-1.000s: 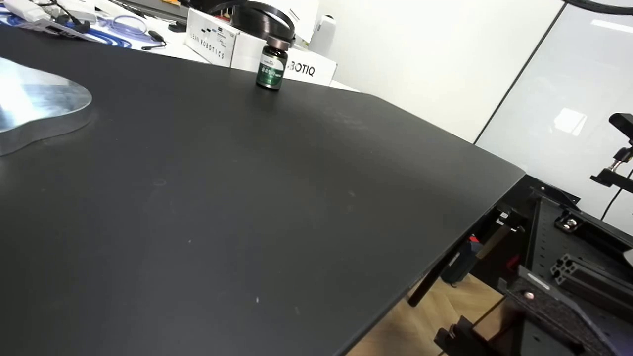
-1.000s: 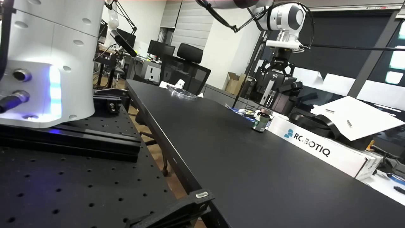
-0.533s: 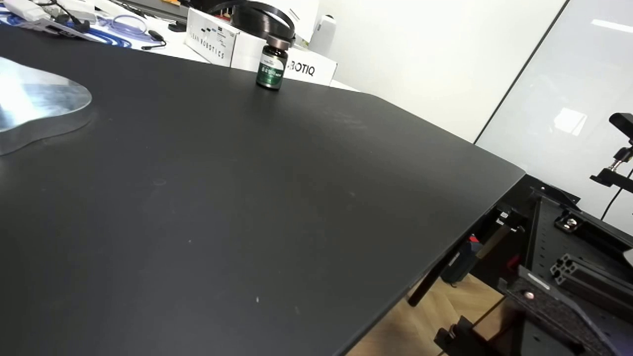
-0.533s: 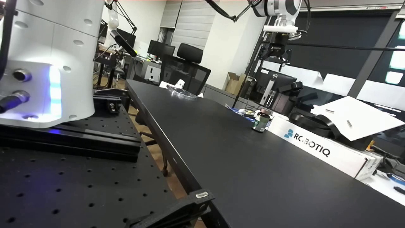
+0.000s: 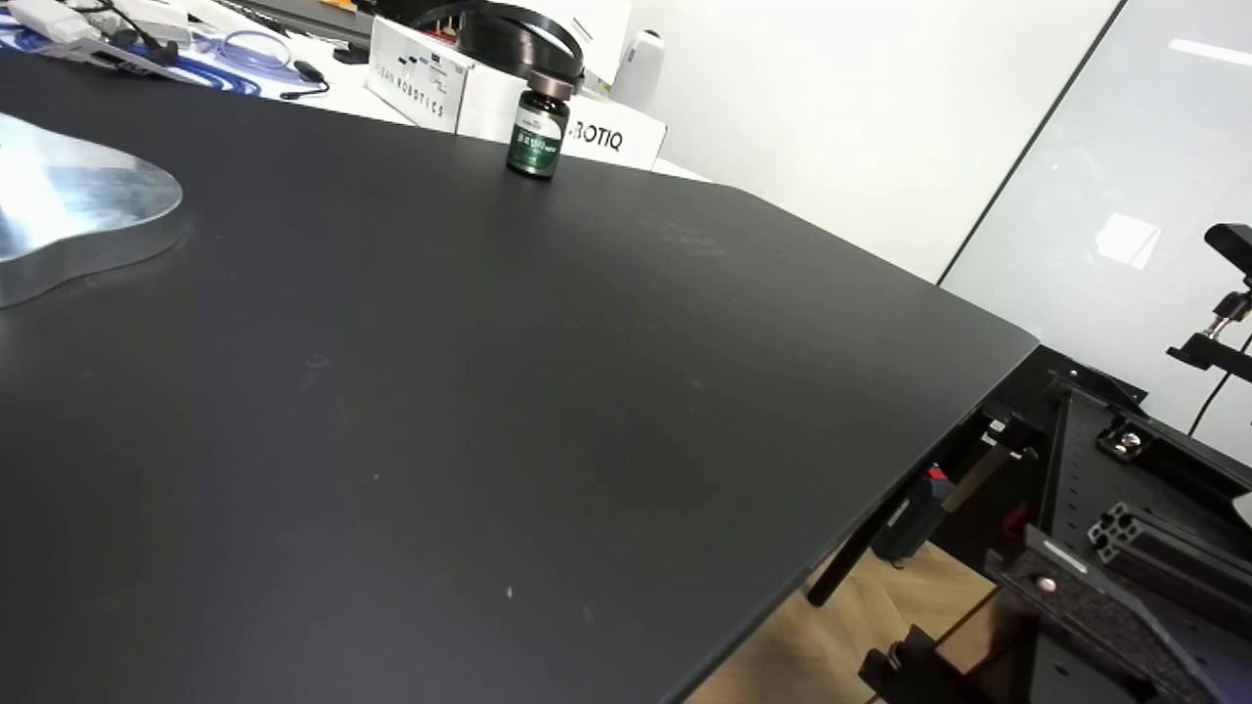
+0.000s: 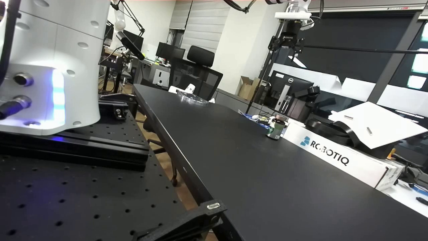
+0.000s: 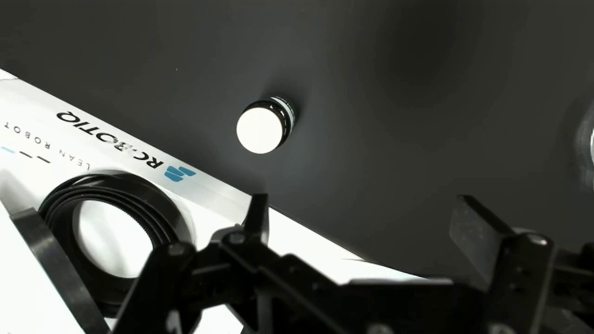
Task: Remove the bottle from the top of the silver object and move it to the right side of the table
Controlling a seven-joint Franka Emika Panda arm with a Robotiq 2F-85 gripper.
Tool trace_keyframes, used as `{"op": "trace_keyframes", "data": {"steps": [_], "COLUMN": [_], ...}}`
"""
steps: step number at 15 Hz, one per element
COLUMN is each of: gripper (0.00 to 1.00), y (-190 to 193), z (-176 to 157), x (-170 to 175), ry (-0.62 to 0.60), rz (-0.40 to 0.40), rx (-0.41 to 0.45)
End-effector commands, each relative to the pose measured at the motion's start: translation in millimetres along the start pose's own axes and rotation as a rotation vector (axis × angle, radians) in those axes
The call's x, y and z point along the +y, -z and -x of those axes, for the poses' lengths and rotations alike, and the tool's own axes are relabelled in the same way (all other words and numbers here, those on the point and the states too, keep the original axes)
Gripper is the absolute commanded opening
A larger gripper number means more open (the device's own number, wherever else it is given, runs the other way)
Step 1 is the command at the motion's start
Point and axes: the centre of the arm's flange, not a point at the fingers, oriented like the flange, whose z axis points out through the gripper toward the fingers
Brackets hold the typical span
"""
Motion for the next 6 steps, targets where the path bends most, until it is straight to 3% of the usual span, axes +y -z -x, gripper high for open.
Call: {"op": "trace_keyframes", "data": {"steps": [1,6], "gripper": [1.0,1.0], "y": [2.4,1.9], "z": [0.9,1.4], "x": [-1.6,-2.0], "ry": [0.003,0.008], "rz": [-0.001,-0.002], "rx": [-0.003,-0.008]}}
